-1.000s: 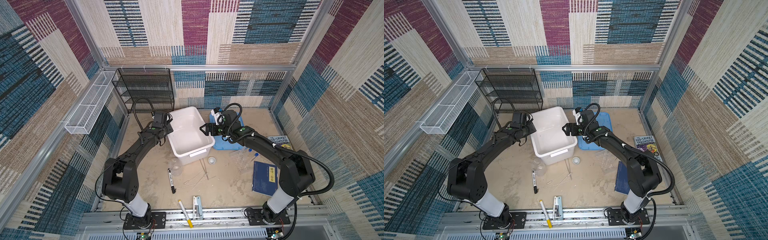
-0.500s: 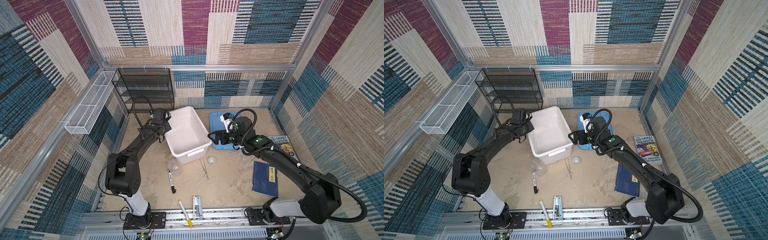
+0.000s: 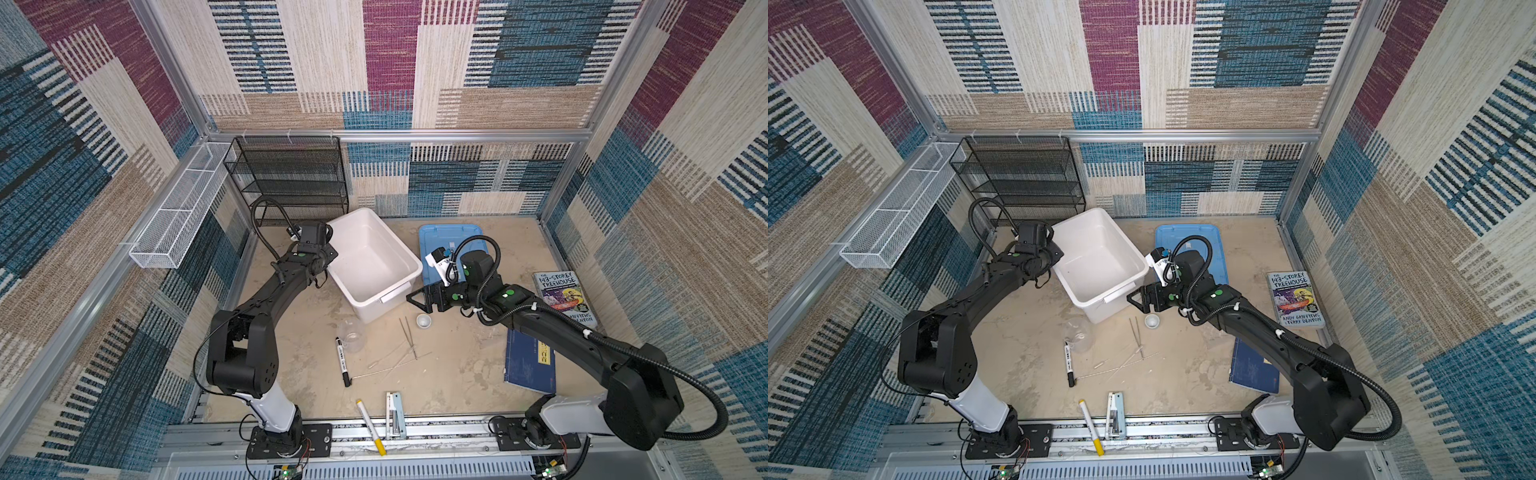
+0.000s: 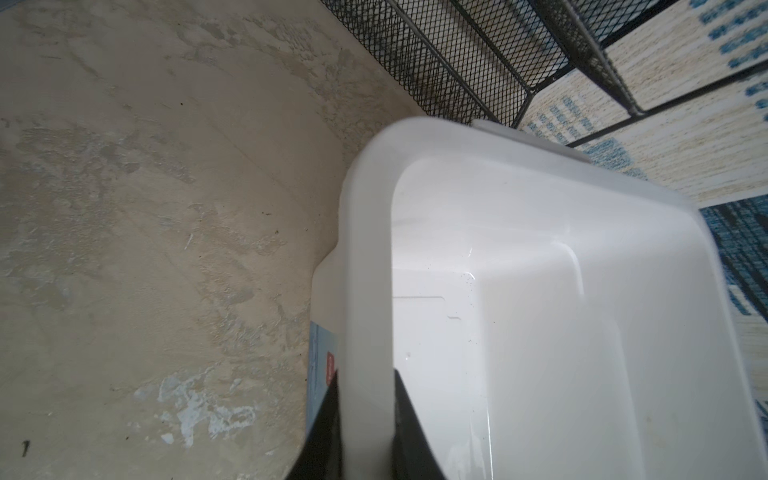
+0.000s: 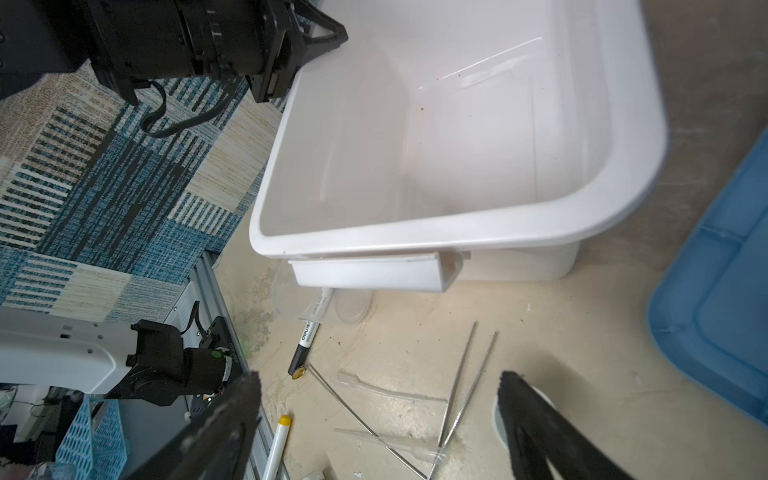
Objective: Organize the chemistry lab equipment
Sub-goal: 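Lift and tilt the white bin with both grippers toward the robot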
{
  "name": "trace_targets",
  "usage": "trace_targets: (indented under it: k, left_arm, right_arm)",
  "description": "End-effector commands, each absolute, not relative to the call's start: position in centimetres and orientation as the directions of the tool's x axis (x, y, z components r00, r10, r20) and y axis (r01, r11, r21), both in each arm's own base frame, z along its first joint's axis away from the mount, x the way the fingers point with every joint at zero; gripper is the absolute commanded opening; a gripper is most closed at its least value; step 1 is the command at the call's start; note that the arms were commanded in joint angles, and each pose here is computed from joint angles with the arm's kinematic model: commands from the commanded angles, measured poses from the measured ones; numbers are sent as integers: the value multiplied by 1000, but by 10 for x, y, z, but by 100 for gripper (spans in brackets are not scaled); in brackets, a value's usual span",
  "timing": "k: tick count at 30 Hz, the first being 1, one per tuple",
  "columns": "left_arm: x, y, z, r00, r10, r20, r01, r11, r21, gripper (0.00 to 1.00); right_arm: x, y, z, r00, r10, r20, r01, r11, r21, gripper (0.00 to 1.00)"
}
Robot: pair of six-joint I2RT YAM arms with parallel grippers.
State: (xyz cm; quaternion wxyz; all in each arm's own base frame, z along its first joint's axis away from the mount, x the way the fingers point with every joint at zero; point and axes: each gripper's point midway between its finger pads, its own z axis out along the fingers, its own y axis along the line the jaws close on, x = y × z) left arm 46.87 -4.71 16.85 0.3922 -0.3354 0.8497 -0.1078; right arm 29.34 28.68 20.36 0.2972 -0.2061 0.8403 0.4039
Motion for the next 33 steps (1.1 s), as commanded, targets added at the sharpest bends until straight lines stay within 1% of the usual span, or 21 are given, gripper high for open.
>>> trace_targets:
  k: [1, 7, 11, 14, 18, 23, 26, 28, 33]
  left_arm:
    - [467, -39, 179, -357, -724, -590, -514, 680, -522, 16]
    - [447, -28, 174, -309, -743, -593, -544, 650, -531, 15]
    - [436, -22, 178, -282, -750, -598, -550, 637, -540, 18]
    - [429, -23, 182, -282, -754, -594, -541, 636, -550, 26]
    - [419, -24, 182, -286, -756, -588, -531, 636, -559, 31]
    - [411, -29, 184, -317, -747, -585, -496, 656, -569, 50]
    - [406, -39, 185, -356, -741, -570, -460, 670, -583, 57]
    - [403, -46, 185, -384, -731, -565, -433, 683, -589, 60]
    - [389, -63, 184, -443, -713, -543, -396, 699, -595, 60]
  right_arm:
    - [313, 300, 222, -717, -29, -696, -589, 558, 584, 91]
    - [337, 309, 214, -731, 4, -683, -551, 587, 593, 91]
    - [347, 318, 211, -740, 13, -673, -545, 575, 610, 91]
    - [360, 321, 209, -743, 23, -669, -526, 598, 605, 91]
    - [375, 327, 202, -759, 25, -651, -501, 616, 608, 91]
    - [392, 339, 199, -762, 21, -647, -504, 609, 612, 90]
    - [407, 344, 198, -752, 10, -660, -508, 630, 588, 90]
    - [418, 346, 198, -750, 10, -661, -504, 640, 581, 90]
    - [442, 350, 195, -754, 16, -657, -477, 673, 565, 90]
